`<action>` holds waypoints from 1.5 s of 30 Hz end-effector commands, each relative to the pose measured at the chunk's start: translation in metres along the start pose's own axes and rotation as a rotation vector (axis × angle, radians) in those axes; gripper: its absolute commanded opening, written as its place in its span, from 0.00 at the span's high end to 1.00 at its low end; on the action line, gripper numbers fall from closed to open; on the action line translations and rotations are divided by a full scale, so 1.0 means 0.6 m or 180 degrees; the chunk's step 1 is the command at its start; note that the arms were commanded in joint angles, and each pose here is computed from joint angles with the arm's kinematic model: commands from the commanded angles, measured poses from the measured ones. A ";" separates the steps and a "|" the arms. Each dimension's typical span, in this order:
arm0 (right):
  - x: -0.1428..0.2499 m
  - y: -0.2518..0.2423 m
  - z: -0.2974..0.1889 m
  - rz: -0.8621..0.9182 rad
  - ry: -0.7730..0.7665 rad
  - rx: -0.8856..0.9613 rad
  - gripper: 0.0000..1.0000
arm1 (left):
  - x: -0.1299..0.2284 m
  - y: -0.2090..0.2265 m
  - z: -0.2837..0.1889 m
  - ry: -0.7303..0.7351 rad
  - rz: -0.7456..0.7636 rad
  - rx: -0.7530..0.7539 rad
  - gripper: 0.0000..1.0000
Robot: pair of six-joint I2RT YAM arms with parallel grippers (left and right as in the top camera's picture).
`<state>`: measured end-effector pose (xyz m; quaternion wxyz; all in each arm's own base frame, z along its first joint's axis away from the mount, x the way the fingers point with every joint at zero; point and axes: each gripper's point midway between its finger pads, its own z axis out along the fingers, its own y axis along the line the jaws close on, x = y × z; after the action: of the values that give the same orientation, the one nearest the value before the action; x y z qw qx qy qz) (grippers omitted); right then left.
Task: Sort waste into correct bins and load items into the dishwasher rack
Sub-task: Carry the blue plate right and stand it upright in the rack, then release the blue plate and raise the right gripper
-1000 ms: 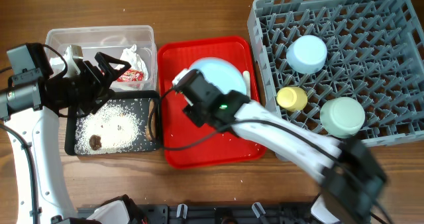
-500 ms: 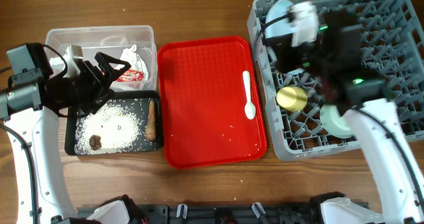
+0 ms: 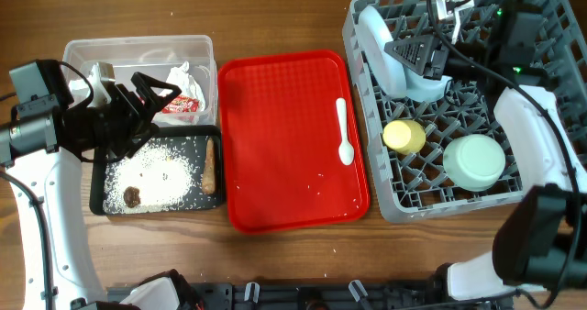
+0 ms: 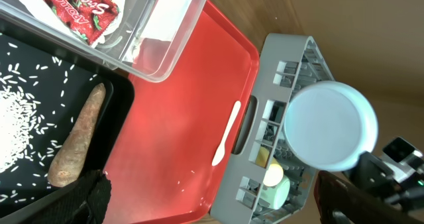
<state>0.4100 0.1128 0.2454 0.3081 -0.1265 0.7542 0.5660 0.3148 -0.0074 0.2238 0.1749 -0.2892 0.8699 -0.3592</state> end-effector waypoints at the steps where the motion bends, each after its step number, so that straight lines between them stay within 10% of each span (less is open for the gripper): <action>1: 0.012 -0.020 0.007 0.0139 0.0058 -0.0114 0.96 | -0.004 -0.007 -0.010 -0.0070 0.0083 0.0027 0.00; 6: 0.006 -0.048 0.008 0.0108 0.0000 0.0154 0.91 | -0.004 -0.007 -0.010 -0.0070 0.0083 0.0027 0.00; 8: 0.004 -0.060 0.007 0.0110 -0.0027 0.0293 0.73 | -0.004 -0.007 -0.010 -0.0070 0.0083 0.0028 0.00; 10: 0.001 -0.077 0.005 0.0109 -0.0065 0.0485 0.32 | -0.004 -0.007 -0.010 -0.0070 0.0083 0.0027 0.00; 15: -0.012 -0.083 -0.009 0.0077 -0.0162 0.0714 0.20 | -0.004 -0.007 -0.010 -0.0070 0.0083 0.0027 0.00; 25: -0.012 0.066 -0.108 -0.0381 -0.0491 0.2165 0.27 | -0.004 -0.007 -0.010 -0.0070 0.0083 0.0027 0.00; 28: 0.069 0.109 -0.127 -0.0160 -0.0217 0.2493 0.71 | -0.004 -0.007 -0.010 -0.0070 0.0083 0.0027 0.00; 31: 0.142 0.128 -0.138 0.0060 0.0142 0.2655 0.85 | -0.004 -0.007 -0.010 -0.0070 0.0083 0.0027 0.00; 45: 0.383 0.005 -0.135 0.1284 0.1038 0.2911 0.82 | -0.004 -0.007 -0.010 -0.0070 0.0083 0.0027 0.00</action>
<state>0.2125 0.0754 0.1506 0.1209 0.0504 0.9702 0.2036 0.3148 -0.0075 0.2238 0.1747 -0.2892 0.8699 -0.3592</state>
